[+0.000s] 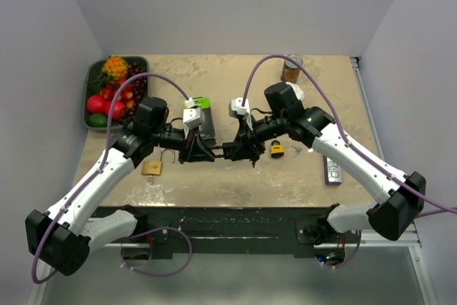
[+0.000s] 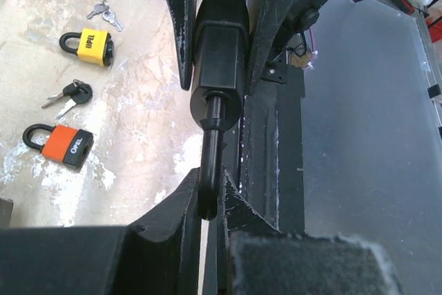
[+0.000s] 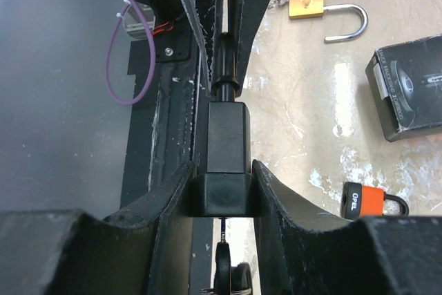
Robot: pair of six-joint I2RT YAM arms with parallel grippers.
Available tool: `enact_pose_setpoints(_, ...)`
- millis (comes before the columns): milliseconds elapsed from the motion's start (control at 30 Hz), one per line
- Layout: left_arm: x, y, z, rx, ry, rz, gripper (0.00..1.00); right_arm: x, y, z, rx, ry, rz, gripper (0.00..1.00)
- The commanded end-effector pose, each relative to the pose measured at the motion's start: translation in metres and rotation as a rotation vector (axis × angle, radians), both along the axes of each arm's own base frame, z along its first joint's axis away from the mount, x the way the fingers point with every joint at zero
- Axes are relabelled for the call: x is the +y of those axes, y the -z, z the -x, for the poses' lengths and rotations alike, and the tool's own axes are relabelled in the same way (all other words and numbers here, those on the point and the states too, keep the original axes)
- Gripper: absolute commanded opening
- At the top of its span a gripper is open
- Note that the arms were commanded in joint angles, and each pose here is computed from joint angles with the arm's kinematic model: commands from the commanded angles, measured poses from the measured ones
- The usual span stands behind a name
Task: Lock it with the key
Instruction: Lock the lock.
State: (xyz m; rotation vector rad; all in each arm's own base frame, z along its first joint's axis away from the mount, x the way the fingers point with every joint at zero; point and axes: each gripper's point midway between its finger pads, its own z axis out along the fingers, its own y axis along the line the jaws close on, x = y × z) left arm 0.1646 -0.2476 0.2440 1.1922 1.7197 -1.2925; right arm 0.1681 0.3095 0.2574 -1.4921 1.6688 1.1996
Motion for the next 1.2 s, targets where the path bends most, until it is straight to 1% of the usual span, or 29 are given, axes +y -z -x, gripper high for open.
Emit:
enact_pose_setpoints(0, -0.022, -0.044, -0.01, -0.16, 0.037, 0.151, 0.0, 0.034, -0.043, 0.031, -0.031, -0.195, -0.186, 0.0)
enact_pose_setpoints(33, -0.023, -0.047, -0.011, -0.178, 0.039, 0.162, 0.0, 0.035, -0.043, 0.032, -0.022, -0.202, -0.188, 0.0)
enact_pose_setpoints(100, -0.025, -0.047, -0.009, -0.142, 0.03, 0.173, 0.0, 0.037, -0.043, 0.035, 0.001, -0.211, -0.191, 0.0)
enact_pose_setpoints(167, -0.028, -0.05, -0.008, -0.147, 0.038, 0.191, 0.0, 0.04, -0.043, 0.035, 0.008, -0.215, -0.197, 0.0)
enact_pose_setpoints(267, -0.033, -0.053, -0.002, -0.13, 0.068, 0.208, 0.0, 0.045, -0.042, 0.032, -0.022, -0.204, -0.2, 0.0)
enact_pose_setpoints(300, -0.035, -0.054, 0.003, -0.103, 0.076, 0.214, 0.0, 0.047, -0.04, 0.032, -0.022, -0.203, -0.201, 0.0)
enact_pose_setpoints(367, -0.041, -0.061, 0.004, -0.116, 0.085, 0.253, 0.0, 0.053, -0.041, 0.029, -0.04, -0.206, -0.217, 0.0)
enact_pose_setpoints(467, -0.048, -0.071, 0.007, -0.088, 0.095, 0.301, 0.0, 0.063, -0.04, 0.039, -0.039, -0.242, -0.225, 0.0)
enact_pose_setpoints(733, -0.059, -0.091, 0.003, -0.094, 0.098, 0.356, 0.0, 0.077, -0.037, 0.046, -0.037, -0.259, -0.272, 0.0)
enact_pose_setpoints(767, -0.06, -0.093, 0.004, -0.094, 0.102, 0.363, 0.0, 0.077, -0.032, 0.047, -0.015, -0.257, -0.266, 0.0)
enact_pose_setpoints(833, -0.061, -0.1, 0.003, -0.089, 0.097, 0.381, 0.0, 0.08, -0.035, 0.048, -0.024, -0.261, -0.294, 0.0)
enact_pose_setpoints(933, -0.061, -0.102, 0.003, -0.097, 0.103, 0.378, 0.0, 0.079, -0.03, 0.051, -0.002, -0.261, -0.279, 0.0)
enact_pose_setpoints(1000, -0.058, -0.094, 0.003, -0.109, 0.104, 0.345, 0.0, 0.076, -0.033, 0.047, -0.032, -0.259, -0.271, 0.0)
enact_pose_setpoints(1033, -0.057, -0.091, 0.004, -0.113, 0.101, 0.334, 0.0, 0.07, -0.027, 0.047, -0.018, -0.248, -0.233, 0.0)
enact_pose_setpoints(1067, -0.055, -0.087, 0.003, -0.136, 0.097, 0.323, 0.0, 0.067, -0.03, 0.04, -0.05, -0.239, -0.234, 0.0)
enact_pose_setpoints(1133, -0.046, -0.075, 0.003, -0.113, 0.075, 0.291, 0.0, 0.057, -0.03, 0.033, -0.046, -0.205, -0.209, 0.0)
enact_pose_setpoints(1167, -0.04, -0.071, -0.003, -0.108, 0.048, 0.282, 0.0, 0.052, -0.03, 0.022, -0.056, -0.171, -0.203, 0.0)
